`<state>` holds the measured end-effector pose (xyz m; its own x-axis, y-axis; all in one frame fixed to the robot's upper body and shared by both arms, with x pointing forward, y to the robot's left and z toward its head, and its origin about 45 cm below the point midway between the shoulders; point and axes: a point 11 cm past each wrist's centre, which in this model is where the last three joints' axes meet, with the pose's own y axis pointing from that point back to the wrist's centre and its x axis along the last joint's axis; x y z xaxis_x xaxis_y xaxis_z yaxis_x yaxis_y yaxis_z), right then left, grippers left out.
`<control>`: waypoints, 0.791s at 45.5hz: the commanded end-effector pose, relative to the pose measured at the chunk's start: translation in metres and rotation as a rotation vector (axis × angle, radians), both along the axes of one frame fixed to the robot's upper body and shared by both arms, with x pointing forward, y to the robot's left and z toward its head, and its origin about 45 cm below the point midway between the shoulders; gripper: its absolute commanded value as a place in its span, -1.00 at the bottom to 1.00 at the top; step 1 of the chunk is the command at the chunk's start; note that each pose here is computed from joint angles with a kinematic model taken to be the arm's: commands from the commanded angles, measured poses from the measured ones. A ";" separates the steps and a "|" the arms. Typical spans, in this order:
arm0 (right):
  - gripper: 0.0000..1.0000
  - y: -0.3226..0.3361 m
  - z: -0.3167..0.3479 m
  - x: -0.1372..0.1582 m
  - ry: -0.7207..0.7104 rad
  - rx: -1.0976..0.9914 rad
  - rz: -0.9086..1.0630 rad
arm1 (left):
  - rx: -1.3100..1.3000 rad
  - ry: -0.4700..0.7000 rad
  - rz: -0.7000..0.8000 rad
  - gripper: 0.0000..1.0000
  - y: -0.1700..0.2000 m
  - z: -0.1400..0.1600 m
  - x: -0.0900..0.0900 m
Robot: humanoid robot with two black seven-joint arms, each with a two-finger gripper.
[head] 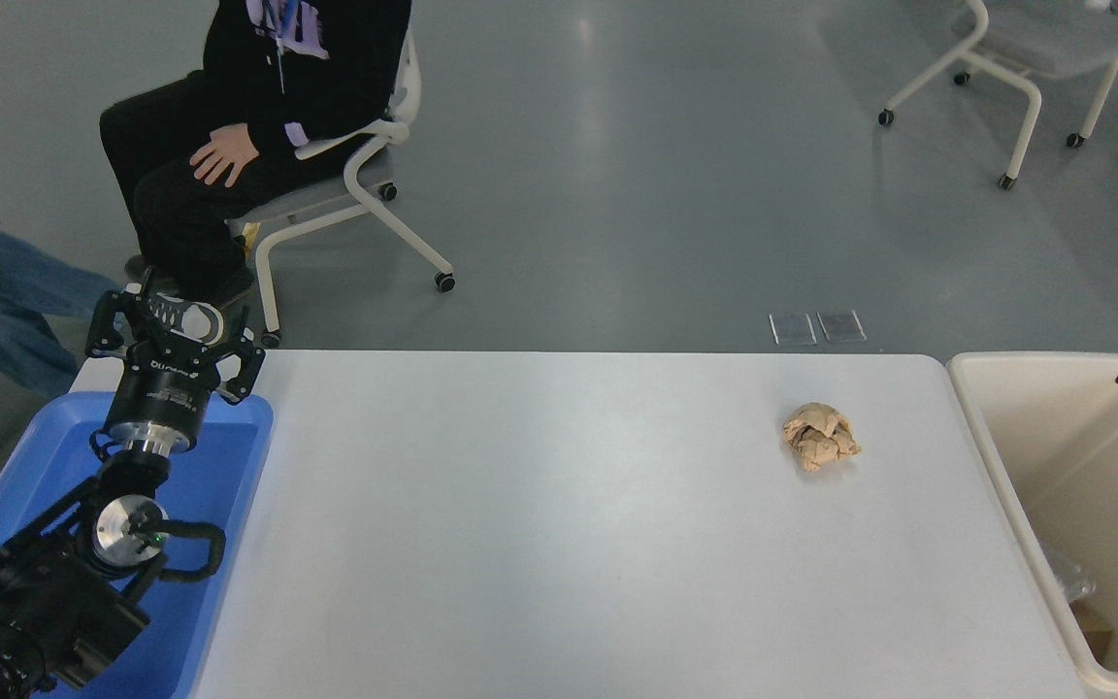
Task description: Pick up foil plate and place in dustbin
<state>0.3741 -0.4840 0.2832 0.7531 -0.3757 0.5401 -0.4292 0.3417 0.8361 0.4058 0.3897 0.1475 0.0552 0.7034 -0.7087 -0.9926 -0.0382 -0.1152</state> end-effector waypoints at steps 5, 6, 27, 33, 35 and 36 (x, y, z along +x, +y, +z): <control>1.00 0.099 0.076 0.006 0.307 0.179 0.178 | 0.000 0.000 0.000 0.98 0.000 0.000 0.000; 1.00 0.106 0.079 0.009 0.298 0.185 0.194 | 0.000 0.000 0.000 0.98 0.000 0.000 0.000; 1.00 0.215 0.113 0.039 0.242 0.127 0.452 | 0.000 0.000 0.000 0.98 0.000 0.000 0.000; 1.00 0.226 0.112 0.039 0.248 0.117 0.475 | 0.000 0.000 0.000 0.98 0.000 0.000 0.000; 1.00 0.226 0.114 0.040 0.245 0.117 0.475 | 0.000 0.001 -0.001 0.98 0.000 0.000 0.000; 1.00 0.226 0.115 0.040 0.242 0.116 0.475 | 0.000 0.000 0.000 0.98 0.000 0.000 0.000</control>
